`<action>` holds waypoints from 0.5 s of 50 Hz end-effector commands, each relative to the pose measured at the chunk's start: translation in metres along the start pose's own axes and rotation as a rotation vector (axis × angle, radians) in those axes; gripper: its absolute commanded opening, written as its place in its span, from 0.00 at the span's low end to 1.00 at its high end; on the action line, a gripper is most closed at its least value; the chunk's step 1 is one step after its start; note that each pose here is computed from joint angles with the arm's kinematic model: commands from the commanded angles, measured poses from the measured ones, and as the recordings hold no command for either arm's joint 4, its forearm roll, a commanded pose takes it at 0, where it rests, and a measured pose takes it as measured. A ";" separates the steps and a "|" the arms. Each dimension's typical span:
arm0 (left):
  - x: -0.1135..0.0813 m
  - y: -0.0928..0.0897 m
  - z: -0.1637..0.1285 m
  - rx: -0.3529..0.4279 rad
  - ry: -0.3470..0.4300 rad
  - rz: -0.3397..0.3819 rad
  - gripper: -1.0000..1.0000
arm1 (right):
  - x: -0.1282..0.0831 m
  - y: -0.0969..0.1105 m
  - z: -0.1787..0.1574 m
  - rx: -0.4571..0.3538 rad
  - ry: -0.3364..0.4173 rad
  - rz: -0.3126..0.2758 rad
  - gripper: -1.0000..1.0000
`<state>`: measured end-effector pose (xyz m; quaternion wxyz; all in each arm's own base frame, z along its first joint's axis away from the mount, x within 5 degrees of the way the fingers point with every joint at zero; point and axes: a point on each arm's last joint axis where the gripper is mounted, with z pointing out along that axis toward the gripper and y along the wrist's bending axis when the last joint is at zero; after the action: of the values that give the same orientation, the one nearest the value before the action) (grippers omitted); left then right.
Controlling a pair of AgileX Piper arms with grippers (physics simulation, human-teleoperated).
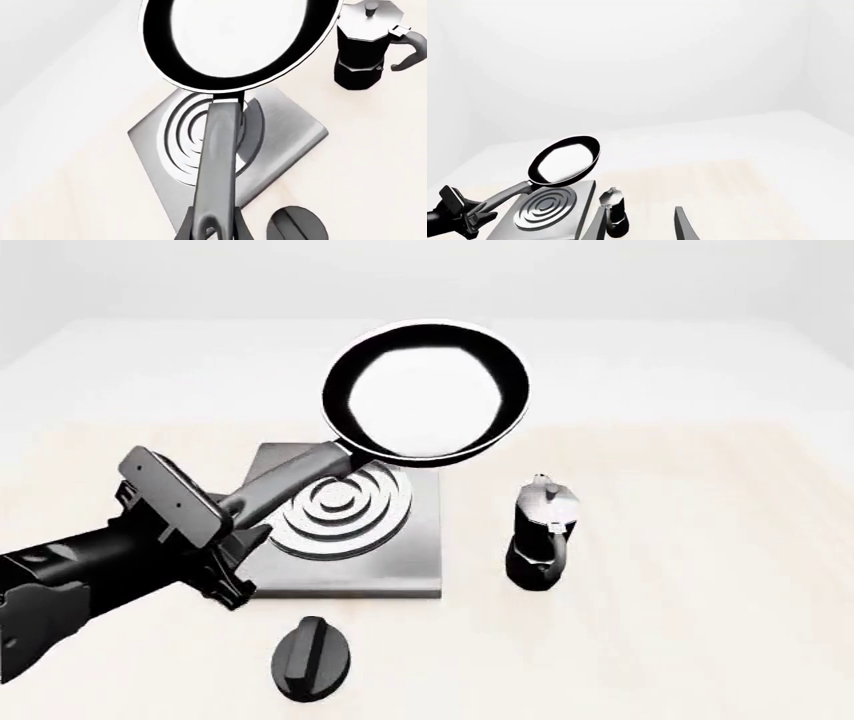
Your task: Put the frying pan on the stove.
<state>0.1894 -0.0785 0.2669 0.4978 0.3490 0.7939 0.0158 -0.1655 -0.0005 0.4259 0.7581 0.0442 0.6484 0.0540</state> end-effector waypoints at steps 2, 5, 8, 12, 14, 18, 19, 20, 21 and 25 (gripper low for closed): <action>0.021 -0.004 -0.017 -0.027 -0.027 -0.138 0.00 | 0.001 0.000 0.001 0.000 0.006 -0.005 1.00; 0.024 -0.004 -0.019 -0.036 -0.024 -0.146 0.00 | 0.001 0.000 0.002 0.000 0.006 -0.005 1.00; 0.029 -0.004 -0.020 -0.044 -0.017 -0.153 0.00 | 0.001 0.000 0.002 0.000 0.007 -0.006 1.00; 0.033 -0.003 -0.022 -0.056 -0.013 -0.164 0.00 | 0.001 0.000 0.002 0.000 0.008 -0.007 1.00; 0.033 -0.002 -0.023 -0.062 -0.014 -0.171 0.00 | 0.001 0.000 0.002 0.000 0.007 -0.006 1.00; 0.037 -0.002 -0.022 -0.071 -0.009 -0.180 0.00 | 0.001 0.000 0.002 0.000 0.007 -0.007 1.00; 0.038 -0.002 -0.022 -0.072 -0.007 -0.181 0.00 | 0.001 0.000 0.002 0.000 0.007 -0.006 1.00; 0.040 -0.002 -0.022 -0.074 -0.007 -0.187 0.00 | 0.001 0.000 0.002 0.000 0.007 -0.007 1.00; 0.041 -0.003 -0.022 -0.076 -0.005 -0.188 0.00 | 0.001 0.000 0.002 0.000 0.008 -0.007 1.00; 0.046 -0.005 -0.023 -0.077 0.000 -0.194 0.00 | 0.001 0.000 0.002 0.000 0.008 -0.007 1.00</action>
<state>0.1612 -0.0522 0.2377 0.4865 0.3140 0.8147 0.0306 -0.1653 -0.0003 0.4258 0.7579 0.0442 0.6487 0.0530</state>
